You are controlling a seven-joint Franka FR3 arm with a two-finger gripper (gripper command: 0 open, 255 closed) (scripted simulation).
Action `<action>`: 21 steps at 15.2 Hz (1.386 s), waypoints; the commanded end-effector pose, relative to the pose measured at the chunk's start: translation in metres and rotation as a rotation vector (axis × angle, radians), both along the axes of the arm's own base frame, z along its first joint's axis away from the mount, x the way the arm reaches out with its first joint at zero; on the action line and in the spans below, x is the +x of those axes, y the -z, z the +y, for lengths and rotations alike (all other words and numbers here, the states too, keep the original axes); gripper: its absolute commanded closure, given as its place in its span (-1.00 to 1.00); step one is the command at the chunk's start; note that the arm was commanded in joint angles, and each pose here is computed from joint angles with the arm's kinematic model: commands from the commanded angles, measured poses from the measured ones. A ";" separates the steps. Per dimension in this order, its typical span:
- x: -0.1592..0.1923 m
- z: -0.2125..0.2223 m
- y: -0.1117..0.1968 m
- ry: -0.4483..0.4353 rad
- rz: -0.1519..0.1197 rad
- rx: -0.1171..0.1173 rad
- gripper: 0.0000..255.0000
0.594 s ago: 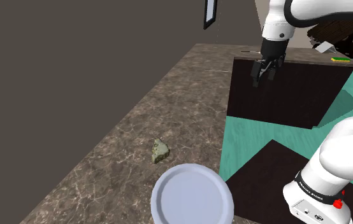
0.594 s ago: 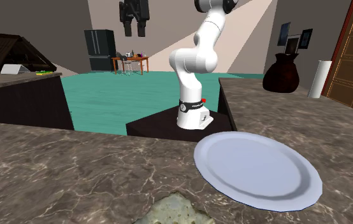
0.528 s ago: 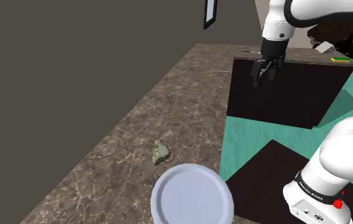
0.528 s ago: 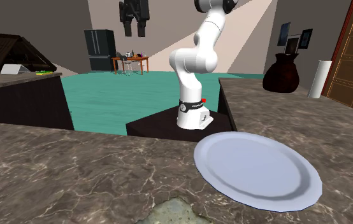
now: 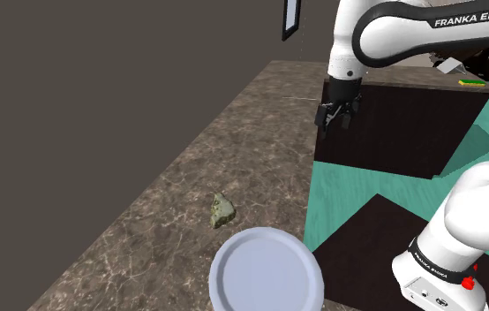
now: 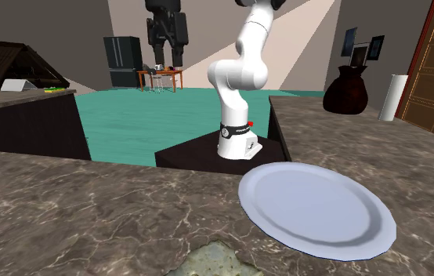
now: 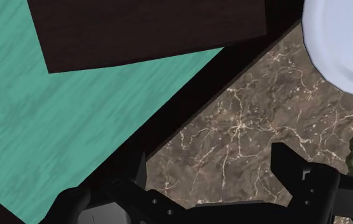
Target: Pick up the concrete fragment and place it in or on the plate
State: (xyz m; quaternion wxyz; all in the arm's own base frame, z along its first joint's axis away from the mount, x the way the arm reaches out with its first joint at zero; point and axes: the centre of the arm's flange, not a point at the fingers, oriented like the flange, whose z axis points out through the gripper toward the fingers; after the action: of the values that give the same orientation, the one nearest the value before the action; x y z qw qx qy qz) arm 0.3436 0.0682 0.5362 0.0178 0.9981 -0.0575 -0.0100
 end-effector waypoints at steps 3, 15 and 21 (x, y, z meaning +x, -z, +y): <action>0.027 0.036 0.028 0.011 0.008 0.010 -1.00; 0.104 0.145 0.111 0.039 0.033 0.036 -1.00; 0.143 0.200 0.152 0.053 0.046 0.049 -1.00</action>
State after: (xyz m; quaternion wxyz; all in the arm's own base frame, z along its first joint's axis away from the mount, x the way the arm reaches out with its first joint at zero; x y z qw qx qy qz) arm 0.4796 0.2571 0.3930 -0.0043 0.9961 -0.0810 -0.0336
